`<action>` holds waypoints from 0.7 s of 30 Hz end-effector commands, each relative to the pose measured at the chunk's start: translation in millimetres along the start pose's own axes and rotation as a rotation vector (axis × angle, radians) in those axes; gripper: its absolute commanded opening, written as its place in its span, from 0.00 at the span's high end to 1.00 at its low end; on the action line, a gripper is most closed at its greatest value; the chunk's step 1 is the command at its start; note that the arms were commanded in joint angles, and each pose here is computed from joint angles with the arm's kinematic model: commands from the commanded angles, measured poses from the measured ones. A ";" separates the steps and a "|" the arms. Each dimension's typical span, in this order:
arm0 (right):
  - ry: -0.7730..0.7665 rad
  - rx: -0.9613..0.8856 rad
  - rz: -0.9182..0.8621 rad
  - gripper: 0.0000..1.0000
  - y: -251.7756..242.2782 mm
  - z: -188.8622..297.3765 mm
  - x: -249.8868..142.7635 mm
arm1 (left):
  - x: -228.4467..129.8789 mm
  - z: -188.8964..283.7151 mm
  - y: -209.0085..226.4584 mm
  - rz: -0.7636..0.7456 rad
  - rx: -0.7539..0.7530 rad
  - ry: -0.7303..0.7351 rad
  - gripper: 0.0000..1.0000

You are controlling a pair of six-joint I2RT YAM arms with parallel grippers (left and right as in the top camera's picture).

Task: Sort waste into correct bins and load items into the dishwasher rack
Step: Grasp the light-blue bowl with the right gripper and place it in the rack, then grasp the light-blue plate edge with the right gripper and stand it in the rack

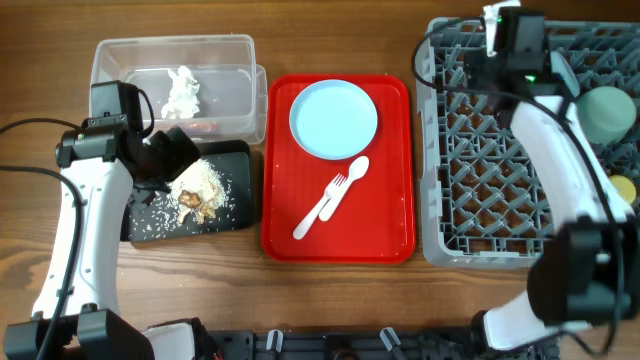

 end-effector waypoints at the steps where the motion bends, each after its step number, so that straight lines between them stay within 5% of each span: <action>1: -0.214 0.651 -0.172 0.12 56.3 49.5 32.4 | 0.9 4.1 -0.2 0.016 -0.013 -0.008 0.00; 5: -0.051 0.755 -0.185 0.15 123.1 36.8 22.7 | 0.9 4.1 -0.2 0.017 -0.013 -0.008 0.00; 9: 0.146 0.531 -0.185 0.15 178.3 -5.5 -5.7 | 0.9 4.1 -0.3 0.016 -0.014 -0.009 0.00; 21: 0.224 0.498 -0.235 0.13 222.1 -44.8 -29.3 | 1.3 4.1 -0.6 0.016 -0.015 -0.011 0.00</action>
Point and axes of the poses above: each gripper's point midway between its finger pads, its own z axis back along the fingers, its own y axis along the line the jaws close on, x = y × z, the point moved 9 cm from there along z, back along the fingers, and after that the axes turned 4 degrees about z, right-handed, at the moved point
